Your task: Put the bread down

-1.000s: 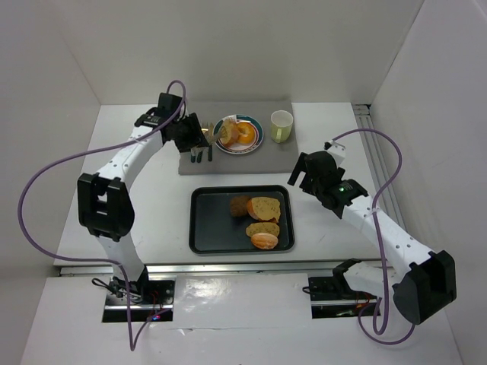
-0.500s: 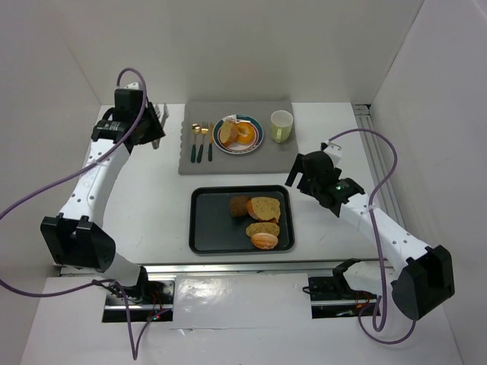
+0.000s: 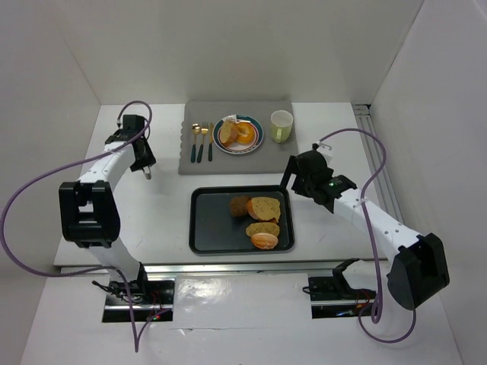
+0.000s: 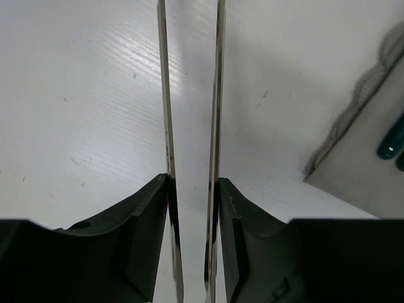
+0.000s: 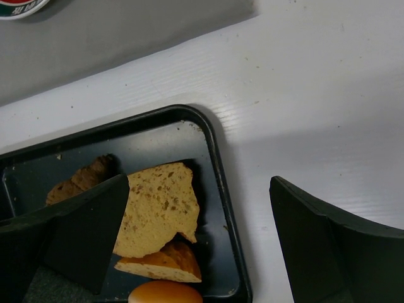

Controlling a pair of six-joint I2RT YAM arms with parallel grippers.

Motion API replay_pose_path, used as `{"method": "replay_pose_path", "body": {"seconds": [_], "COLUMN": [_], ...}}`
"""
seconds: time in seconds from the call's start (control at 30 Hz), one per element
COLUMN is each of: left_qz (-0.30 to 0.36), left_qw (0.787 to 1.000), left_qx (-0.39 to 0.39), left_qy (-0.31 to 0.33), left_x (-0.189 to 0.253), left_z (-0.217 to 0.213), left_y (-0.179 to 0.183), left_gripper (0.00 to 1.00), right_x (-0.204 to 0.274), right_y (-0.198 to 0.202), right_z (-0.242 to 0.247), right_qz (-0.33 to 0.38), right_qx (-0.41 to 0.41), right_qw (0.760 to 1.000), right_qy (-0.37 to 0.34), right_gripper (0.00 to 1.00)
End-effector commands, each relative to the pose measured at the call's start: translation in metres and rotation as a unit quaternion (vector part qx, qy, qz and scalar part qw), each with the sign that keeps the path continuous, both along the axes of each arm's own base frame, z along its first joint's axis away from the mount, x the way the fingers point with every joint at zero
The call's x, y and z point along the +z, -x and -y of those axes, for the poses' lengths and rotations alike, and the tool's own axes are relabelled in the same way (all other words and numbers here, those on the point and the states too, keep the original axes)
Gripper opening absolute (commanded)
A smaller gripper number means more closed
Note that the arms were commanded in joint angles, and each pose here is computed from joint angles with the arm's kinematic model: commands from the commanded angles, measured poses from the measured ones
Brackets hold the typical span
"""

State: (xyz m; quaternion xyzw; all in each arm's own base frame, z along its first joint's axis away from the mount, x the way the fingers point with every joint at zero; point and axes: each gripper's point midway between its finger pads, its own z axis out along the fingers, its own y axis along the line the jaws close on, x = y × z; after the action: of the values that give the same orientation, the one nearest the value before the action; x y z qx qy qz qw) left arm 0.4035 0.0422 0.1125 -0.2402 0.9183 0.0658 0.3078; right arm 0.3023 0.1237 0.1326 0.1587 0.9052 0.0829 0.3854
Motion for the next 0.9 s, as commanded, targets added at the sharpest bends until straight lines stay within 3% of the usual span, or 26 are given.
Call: {"method": "replay_pose_path", "body": {"seconds": [0.0,0.1,0.17,0.33,0.4,0.57,0.7,0.87], "left_qz": [-0.003,-0.048,-0.073,-0.073,-0.060,0.011,0.094,0.076], "left_qw": [1.000,0.998,0.996,0.996,0.997,0.997,0.978,0.947], "left_qx": [0.009,0.007,0.009,-0.002,-0.003,-0.025,-0.150,-0.266], "left_qy": [0.021,0.037,0.045,0.054,0.053,0.068,0.111,0.162], "left_x": [-0.010,-0.027,-0.036,-0.027,-0.011,0.051,0.108,0.114], "left_z": [-0.003,-0.001,-0.002,0.002,0.002,0.015,0.083,0.152], "left_y": [-0.015,-0.011,-0.005,-0.003,-0.001,0.005,0.006,0.031], "left_gripper": [0.48,0.71,0.79,0.85,0.93,0.99,0.99,0.99], "right_x": [0.028,0.026,0.022,0.023,0.025,0.026,0.020,0.009], "right_y": [-0.017,-0.017,-0.016,-0.013,-0.011,-0.010,-0.010,-0.005], "right_z": [-0.020,-0.026,-0.024,-0.020,-0.018,-0.010,0.007,0.021], "right_qz": [0.046,0.045,0.042,0.044,0.046,0.047,0.038,0.000], "right_qx": [0.024,0.037,0.033,0.030,0.026,0.010,-0.046,-0.100], "right_qw": [0.998,0.998,0.998,0.998,0.998,0.999,0.998,0.994], "right_qy": [-0.029,-0.030,-0.025,-0.023,-0.020,-0.009,0.010,0.051], "right_gripper": [0.99,0.99,0.99,0.99,0.99,0.99,0.99,0.99]}}
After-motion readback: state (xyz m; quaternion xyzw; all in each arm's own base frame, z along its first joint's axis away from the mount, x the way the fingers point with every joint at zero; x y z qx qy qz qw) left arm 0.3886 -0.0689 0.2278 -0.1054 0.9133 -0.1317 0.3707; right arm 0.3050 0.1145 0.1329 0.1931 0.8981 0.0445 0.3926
